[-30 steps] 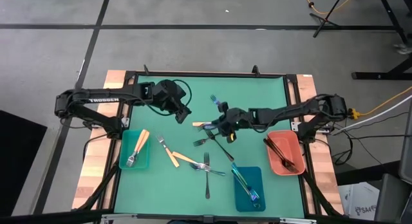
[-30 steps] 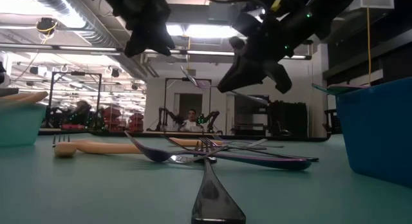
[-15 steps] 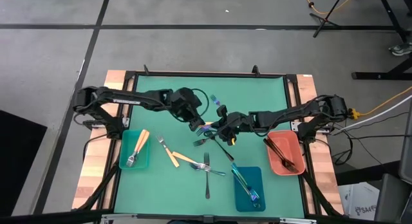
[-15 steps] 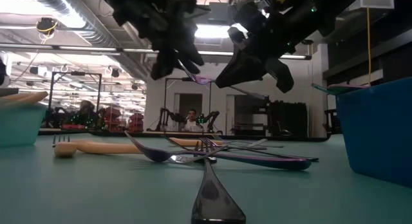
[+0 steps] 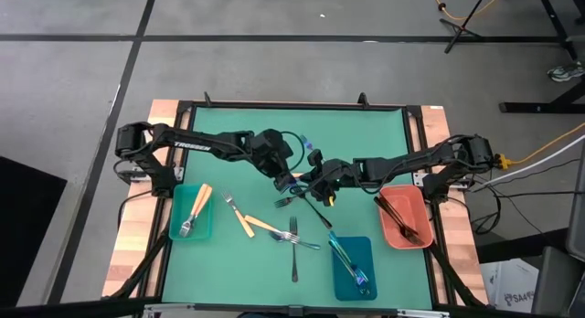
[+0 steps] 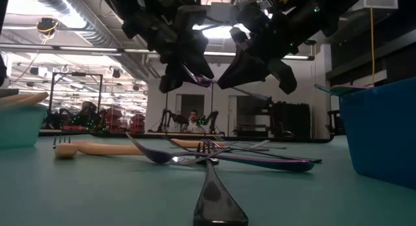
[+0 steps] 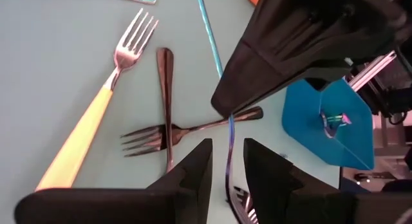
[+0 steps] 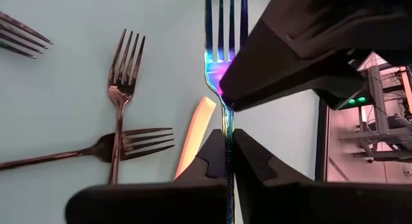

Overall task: Sort silverware by color (type)
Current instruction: Put the blue fork into the blue bin

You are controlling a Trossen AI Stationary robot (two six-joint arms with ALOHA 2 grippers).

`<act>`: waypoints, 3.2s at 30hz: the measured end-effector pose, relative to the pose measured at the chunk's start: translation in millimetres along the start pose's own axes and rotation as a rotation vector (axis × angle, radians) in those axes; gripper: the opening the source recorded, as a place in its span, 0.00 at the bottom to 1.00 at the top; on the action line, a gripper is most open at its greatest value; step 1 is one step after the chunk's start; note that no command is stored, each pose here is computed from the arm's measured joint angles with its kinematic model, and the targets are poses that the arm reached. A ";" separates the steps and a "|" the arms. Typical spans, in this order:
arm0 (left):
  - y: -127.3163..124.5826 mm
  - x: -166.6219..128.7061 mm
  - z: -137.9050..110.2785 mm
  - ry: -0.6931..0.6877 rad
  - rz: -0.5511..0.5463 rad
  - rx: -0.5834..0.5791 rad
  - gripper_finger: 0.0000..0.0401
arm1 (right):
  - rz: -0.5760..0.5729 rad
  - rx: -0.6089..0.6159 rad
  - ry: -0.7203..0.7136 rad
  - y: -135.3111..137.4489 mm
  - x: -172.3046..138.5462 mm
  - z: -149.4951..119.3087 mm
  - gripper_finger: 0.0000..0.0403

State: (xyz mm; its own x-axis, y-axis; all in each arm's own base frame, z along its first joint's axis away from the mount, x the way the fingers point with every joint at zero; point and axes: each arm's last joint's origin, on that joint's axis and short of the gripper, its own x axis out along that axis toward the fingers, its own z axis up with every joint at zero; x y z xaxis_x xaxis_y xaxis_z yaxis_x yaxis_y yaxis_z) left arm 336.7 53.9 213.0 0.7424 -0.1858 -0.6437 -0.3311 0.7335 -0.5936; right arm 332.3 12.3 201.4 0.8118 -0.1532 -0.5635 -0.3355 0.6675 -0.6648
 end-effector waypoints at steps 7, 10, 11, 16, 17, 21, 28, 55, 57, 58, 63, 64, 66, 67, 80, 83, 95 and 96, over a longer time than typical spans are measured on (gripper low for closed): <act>-0.4 -0.1 0.6 -0.007 -0.003 0.002 0.21 | -0.017 -0.022 -0.017 -1.7 0.0 1.6 0.00; -0.4 -0.1 0.6 -0.007 -0.002 0.002 0.21 | -0.031 -0.018 -0.030 -3.0 -0.1 2.9 0.00; -0.4 -0.1 0.6 -0.007 -0.003 0.003 0.21 | -0.033 -0.017 -0.032 -3.3 -0.1 3.2 0.00; -0.5 -0.1 0.7 -0.008 -0.002 0.003 0.21 | -0.037 -0.039 -0.035 -3.5 -0.1 3.4 0.00; -0.4 -0.1 0.7 -0.008 -0.002 0.003 0.21 | -0.037 -0.039 -0.034 -3.6 -0.1 3.4 0.00; -0.5 -0.1 0.7 -0.009 -0.002 0.004 0.21 | -0.036 -0.038 -0.035 -3.9 0.0 3.1 0.00; 0.1 -0.2 1.2 -0.020 0.013 0.004 0.19 | -0.038 -0.038 -0.032 -4.0 0.0 2.9 0.00; -1.0 -0.5 2.5 -0.034 0.009 0.015 0.01 | -0.037 -0.035 -0.032 -3.9 0.0 2.8 0.07; -0.4 -0.6 2.5 -0.036 0.015 0.013 0.01 | -0.039 -0.034 -0.034 -4.1 0.0 3.1 0.11; -0.3 -0.5 2.5 -0.037 0.016 0.013 0.01 | -0.038 -0.034 -0.035 -4.2 0.0 3.1 0.14; -0.4 -0.5 2.6 -0.038 0.016 0.014 0.01 | -0.038 -0.034 -0.035 -4.1 0.0 3.1 0.23; -0.4 -0.5 2.6 -0.039 0.017 0.014 0.01 | -0.037 -0.034 -0.035 -4.1 0.0 3.1 0.24; -0.2 -0.5 2.8 -0.044 0.024 0.014 0.01 | -0.039 -0.034 -0.033 -4.2 0.0 3.1 0.25; -0.1 -0.5 2.9 -0.046 0.027 0.014 0.01 | -0.040 -0.033 -0.031 -4.2 0.0 3.0 0.25; 2.6 -0.9 5.1 -0.118 0.127 0.014 0.00 | -0.051 -0.034 -0.020 -4.5 -0.8 3.0 0.25; 3.7 -1.2 5.9 -0.145 0.168 0.017 0.00 | -0.059 -0.031 -0.027 -6.4 -3.4 4.1 0.25; 3.3 -3.2 14.9 -0.300 0.269 0.074 0.00 | -0.151 0.200 -0.128 -31.6 -49.1 15.5 0.25; 1.8 -3.3 16.4 -0.320 0.260 0.077 0.00 | -0.161 0.219 -0.134 -34.4 -56.2 16.0 0.25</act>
State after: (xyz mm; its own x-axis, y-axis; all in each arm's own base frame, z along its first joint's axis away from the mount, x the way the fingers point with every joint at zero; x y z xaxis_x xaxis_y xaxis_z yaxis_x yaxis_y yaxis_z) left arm 343.2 66.7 222.0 0.7872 0.2155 -0.5779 -0.4959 0.7783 -0.3852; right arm 305.8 9.6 263.8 0.9068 -0.1825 -0.3799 -0.0975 0.7860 -0.6105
